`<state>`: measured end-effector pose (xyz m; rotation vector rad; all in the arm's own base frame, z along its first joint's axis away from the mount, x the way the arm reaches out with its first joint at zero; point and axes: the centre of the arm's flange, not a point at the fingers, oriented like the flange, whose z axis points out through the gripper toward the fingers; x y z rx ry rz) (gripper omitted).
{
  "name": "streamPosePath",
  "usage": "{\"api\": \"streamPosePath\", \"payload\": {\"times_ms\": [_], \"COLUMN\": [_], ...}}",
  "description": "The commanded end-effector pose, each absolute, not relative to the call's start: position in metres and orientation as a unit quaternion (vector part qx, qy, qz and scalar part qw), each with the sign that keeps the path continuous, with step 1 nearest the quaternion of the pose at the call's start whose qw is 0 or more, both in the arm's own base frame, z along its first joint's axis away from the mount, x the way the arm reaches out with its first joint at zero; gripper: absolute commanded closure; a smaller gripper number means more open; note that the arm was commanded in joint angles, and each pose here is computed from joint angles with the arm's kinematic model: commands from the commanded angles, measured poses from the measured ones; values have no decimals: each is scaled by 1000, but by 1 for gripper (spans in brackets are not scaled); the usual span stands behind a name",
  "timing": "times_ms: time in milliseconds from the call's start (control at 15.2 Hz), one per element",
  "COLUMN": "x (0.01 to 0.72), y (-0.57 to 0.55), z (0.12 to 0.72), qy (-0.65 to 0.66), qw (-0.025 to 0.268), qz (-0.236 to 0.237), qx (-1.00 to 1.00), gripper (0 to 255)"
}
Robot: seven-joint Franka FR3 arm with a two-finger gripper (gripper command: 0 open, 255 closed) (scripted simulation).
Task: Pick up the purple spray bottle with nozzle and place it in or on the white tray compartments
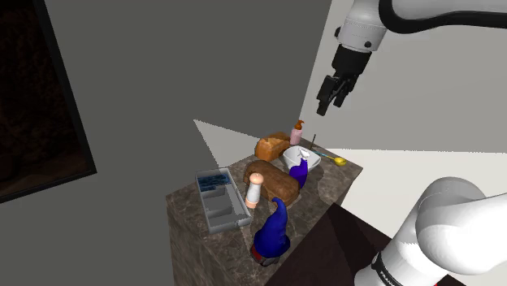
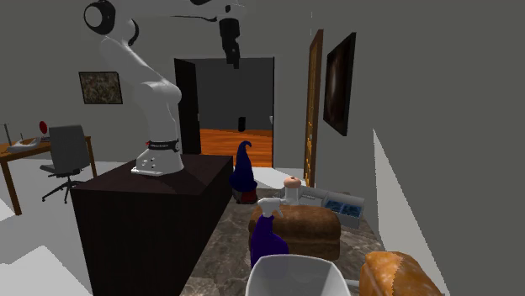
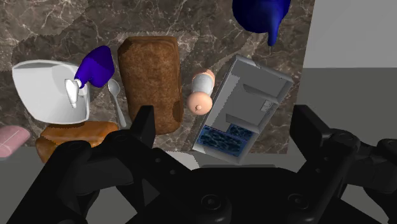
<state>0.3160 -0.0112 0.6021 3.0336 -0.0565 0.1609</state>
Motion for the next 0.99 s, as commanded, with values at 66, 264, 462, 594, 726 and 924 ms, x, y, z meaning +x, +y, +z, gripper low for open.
{"api": "streamPosePath", "payload": {"times_ms": [66, 264, 462, 594, 726, 924], "x": [321, 335, 349, 358, 368, 381], "y": [-21, -50, -79, -98, -117, -146], "z": [594, 570, 545, 528, 512, 487], "qy": [-18, -18, -17, -16, -16, -15], "qw": [51, 47, 44, 42, 40, 36], "qz": [52, 49, 46, 44, 42, 38], "qx": [997, 998, 998, 998, 998, 998], "gripper": [0, 0, 0, 0, 0, 0]}}
